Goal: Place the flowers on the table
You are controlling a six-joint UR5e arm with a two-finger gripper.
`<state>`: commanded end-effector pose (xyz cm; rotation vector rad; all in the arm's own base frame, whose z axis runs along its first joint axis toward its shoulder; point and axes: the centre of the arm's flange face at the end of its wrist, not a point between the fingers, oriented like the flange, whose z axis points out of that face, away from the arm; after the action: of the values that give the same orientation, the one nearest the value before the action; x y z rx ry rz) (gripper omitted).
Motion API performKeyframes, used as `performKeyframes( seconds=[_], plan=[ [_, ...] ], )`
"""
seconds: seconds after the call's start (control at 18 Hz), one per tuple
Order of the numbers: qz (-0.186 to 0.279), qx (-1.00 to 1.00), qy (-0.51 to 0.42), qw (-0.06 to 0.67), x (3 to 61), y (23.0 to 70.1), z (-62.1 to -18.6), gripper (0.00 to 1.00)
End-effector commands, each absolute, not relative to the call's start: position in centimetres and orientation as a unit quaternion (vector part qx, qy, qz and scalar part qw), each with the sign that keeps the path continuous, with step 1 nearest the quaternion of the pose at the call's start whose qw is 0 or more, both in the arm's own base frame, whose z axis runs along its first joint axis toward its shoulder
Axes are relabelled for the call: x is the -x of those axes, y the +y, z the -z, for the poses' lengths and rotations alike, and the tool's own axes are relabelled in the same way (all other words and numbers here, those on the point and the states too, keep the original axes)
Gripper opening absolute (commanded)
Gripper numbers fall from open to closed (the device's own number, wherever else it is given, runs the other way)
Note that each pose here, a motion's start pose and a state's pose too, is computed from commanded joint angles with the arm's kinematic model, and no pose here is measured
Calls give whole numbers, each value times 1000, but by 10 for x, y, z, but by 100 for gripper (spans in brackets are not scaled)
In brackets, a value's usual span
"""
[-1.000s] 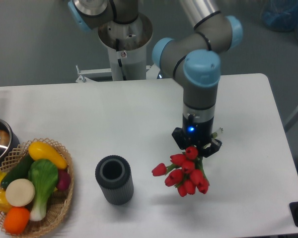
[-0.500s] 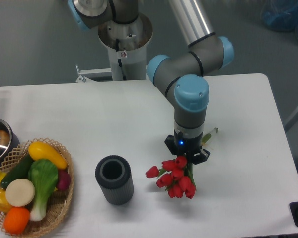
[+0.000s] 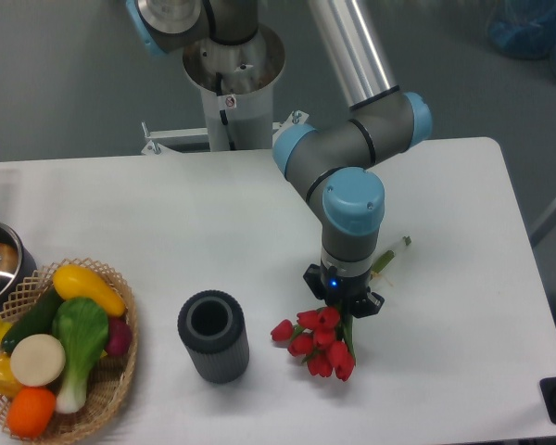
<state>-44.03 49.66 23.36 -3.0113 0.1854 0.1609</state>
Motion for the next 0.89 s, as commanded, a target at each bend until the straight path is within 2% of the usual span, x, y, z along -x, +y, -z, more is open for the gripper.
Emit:
performKeyframes(
  seconds=[0.06,0.17,0.22,0.28,0.33,0.39,0.44,0.72,0.89],
  plan=[
    [-53,995,61,60,442,498,-233,28],
    [-54,995,63,60,443,499,-232,38],
    [-55,995,63,61,444,499,-233,39],
    [-60,994,64,64,447,501,-237,48],
    [-66,993,64,68,453,505,-243,69],
    [-72,993,63,71,460,508,-245,94],
    [-79,992,62,72,465,511,-247,100],
    [-115,991,50,37,474,506,-258,100],
    [-133,990,0,55,491,484,-282,100]
  ],
)
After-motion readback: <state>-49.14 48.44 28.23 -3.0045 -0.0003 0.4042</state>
